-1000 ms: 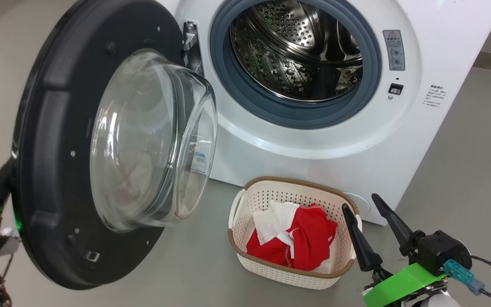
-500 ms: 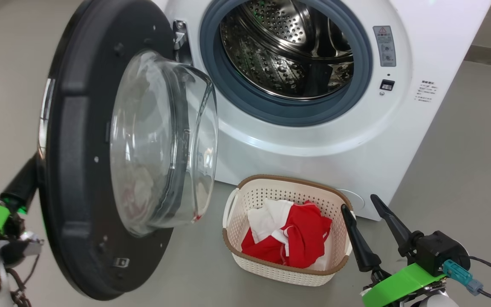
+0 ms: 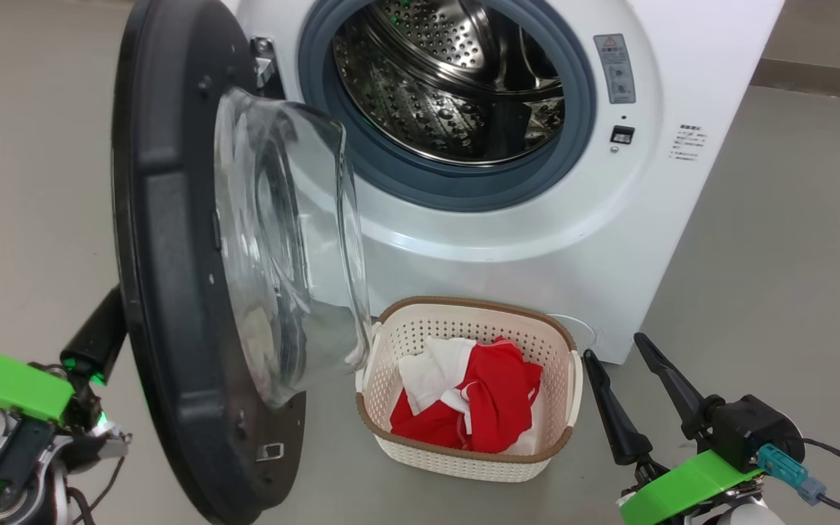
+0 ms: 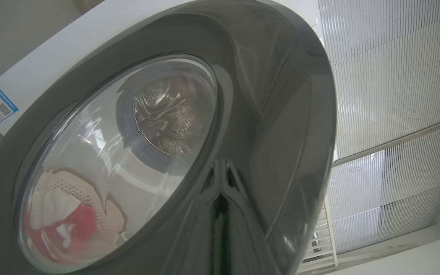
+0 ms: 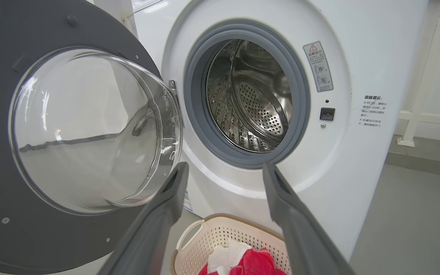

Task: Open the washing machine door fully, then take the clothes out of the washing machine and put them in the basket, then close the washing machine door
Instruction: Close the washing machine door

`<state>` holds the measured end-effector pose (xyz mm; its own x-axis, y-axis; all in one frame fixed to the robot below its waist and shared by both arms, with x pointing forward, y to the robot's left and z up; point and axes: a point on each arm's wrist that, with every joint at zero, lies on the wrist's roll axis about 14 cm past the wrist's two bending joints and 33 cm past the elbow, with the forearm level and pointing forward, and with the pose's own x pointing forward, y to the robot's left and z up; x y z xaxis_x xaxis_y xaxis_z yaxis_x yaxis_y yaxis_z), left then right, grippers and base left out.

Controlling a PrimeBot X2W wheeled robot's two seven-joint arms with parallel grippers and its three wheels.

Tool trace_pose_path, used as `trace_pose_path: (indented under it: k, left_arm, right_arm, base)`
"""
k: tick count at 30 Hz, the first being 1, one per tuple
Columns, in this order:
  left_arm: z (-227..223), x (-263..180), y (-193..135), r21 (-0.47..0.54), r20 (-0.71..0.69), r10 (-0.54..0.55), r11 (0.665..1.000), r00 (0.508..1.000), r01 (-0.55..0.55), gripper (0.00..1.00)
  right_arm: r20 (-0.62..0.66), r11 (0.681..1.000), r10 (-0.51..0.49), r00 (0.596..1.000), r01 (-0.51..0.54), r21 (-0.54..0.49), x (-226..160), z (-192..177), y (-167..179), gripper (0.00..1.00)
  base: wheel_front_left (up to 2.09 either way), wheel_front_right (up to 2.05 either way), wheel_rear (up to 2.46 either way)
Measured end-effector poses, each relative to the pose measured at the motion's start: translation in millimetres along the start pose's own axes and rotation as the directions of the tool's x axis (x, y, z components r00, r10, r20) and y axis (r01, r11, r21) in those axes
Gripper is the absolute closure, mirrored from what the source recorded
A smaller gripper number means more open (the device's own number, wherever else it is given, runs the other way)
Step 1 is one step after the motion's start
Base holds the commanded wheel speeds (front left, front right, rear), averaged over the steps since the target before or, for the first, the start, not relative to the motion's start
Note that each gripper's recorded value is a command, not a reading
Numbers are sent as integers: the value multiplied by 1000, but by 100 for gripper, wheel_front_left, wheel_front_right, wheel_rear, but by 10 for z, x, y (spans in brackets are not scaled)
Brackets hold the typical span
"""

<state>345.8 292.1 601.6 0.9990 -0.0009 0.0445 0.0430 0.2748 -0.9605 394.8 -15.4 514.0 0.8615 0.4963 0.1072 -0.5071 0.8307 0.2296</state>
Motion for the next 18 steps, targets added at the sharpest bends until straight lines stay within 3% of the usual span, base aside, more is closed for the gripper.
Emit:
trace_pose_path:
  k: [18]
  left_arm:
    - [-397,171,-186,-28,-87,-73,997,993,71,100]
  right_arm:
    - [10,998,-64,998,64,-10,-136,45,-199,0]
  base:
    - [0,0,0]
